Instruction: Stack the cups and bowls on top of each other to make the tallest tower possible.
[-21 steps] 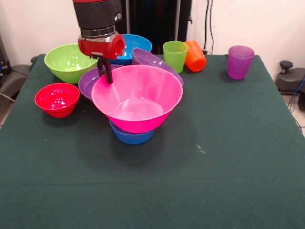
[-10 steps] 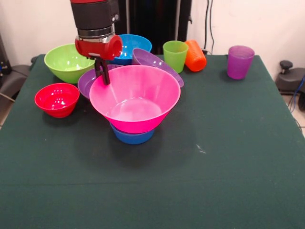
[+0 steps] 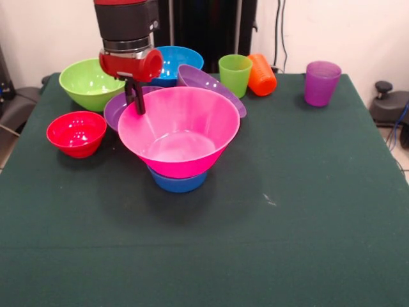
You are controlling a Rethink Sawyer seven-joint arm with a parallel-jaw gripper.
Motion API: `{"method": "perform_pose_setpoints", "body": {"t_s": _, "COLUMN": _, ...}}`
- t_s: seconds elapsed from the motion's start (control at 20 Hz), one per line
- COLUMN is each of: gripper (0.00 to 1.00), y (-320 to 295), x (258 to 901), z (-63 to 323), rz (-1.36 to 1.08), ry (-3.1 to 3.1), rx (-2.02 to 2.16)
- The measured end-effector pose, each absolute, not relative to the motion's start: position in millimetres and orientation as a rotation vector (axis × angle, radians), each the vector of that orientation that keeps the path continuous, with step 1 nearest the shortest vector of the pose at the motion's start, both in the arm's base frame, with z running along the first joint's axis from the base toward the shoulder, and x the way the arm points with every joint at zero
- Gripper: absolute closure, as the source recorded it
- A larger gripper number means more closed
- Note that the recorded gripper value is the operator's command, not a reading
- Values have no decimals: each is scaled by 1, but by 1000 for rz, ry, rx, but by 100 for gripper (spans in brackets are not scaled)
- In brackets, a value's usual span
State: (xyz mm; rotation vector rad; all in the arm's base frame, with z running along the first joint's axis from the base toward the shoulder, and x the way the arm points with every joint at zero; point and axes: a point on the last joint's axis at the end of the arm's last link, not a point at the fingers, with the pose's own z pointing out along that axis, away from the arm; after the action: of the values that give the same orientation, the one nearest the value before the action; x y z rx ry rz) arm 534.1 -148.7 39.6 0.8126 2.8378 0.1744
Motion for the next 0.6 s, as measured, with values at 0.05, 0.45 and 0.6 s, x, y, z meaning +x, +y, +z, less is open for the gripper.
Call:
{"method": "perform_pose_setpoints", "body": {"t_s": 0.05, "gripper": 100, "y": -149, "x": 535, "z": 40, "rz": 172, "ry": 2837, "rx": 812}}
{"method": "perform_pose_setpoints", "body": {"t_s": 0.45, "gripper": 100, "y": -150, "x": 536, "z": 39, "rz": 151, "ry": 2838, "rx": 808}}
{"method": "perform_pose_setpoints", "body": {"t_s": 0.6, "gripper": 100, "y": -151, "x": 538, "z": 39, "rz": 134, "ry": 2837, "rx": 802}}
